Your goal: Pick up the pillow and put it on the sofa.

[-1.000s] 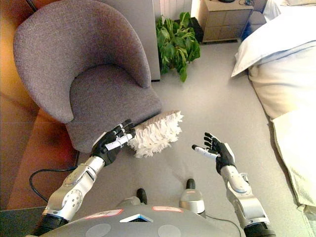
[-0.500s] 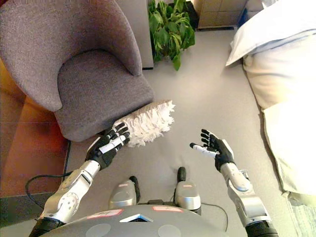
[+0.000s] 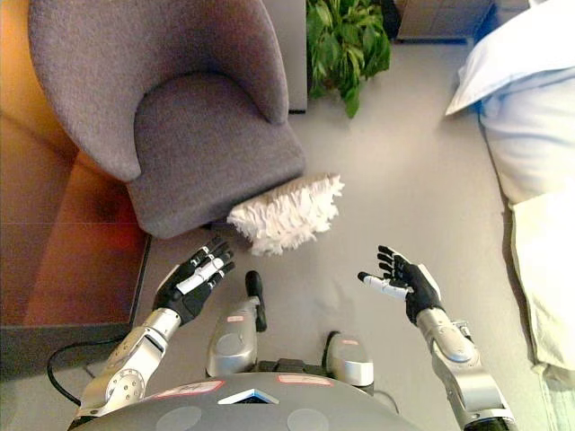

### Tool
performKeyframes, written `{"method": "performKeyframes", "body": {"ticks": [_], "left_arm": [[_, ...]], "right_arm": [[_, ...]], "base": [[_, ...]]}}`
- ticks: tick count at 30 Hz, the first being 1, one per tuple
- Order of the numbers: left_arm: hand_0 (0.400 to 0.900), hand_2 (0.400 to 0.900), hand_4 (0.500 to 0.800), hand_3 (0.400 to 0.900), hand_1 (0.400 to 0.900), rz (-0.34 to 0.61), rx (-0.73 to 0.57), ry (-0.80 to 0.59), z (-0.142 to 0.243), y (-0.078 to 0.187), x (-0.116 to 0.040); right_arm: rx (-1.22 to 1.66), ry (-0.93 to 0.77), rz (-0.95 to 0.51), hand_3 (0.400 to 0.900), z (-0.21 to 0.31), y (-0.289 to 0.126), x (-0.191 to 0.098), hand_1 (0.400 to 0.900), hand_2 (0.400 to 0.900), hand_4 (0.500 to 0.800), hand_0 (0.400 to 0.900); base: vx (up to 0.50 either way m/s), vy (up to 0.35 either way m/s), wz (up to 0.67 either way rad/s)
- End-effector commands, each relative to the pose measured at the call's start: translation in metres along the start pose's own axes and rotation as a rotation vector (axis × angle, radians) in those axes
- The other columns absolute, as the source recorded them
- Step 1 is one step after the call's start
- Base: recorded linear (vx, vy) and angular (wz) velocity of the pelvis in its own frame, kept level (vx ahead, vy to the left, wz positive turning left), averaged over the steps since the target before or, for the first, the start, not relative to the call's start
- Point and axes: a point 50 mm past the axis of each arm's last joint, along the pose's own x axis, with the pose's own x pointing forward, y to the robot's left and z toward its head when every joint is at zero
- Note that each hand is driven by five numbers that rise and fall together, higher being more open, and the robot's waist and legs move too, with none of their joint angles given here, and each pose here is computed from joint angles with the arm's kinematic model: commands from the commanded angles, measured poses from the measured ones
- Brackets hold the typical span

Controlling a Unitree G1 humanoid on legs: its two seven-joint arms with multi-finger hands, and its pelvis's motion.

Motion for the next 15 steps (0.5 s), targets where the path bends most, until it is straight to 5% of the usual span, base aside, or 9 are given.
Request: {"method": "performKeyframes", "body": {"ticks": [1, 8, 15], "left_arm": [[0.900, 0.900, 0.800, 0.900, 0.900, -0.106, 0.116, -0.205, 0.058, -0.008, 0.006], [0.900, 0.900, 0.800, 0.900, 0.900, -0.106, 0.188, -0.175, 0.058, -0.008, 0.010], [0.900, 0.900, 0.800, 0.900, 0.900, -0.144, 0.192, -0.149, 0.061, -0.012, 0.016]], "right_arm": [[0.037, -0.235, 0.038, 0.900, 0.048, 0.012, 0.008, 0.900, 0.900, 0.800, 0.900], [0.078, -0.231, 0.017, 0.900, 0.045, 0.028, 0.009, 0.900, 0.900, 0.800, 0.900], [0.092, -0.265, -0.034, 0.900, 0.044, 0.021, 0.006, 0.900, 0.900, 0.800, 0.900]], "base": [[0.341, 0.212, 0.09], [0.261, 0.217, 0.14], [0.174, -0.021, 0.36]]}}
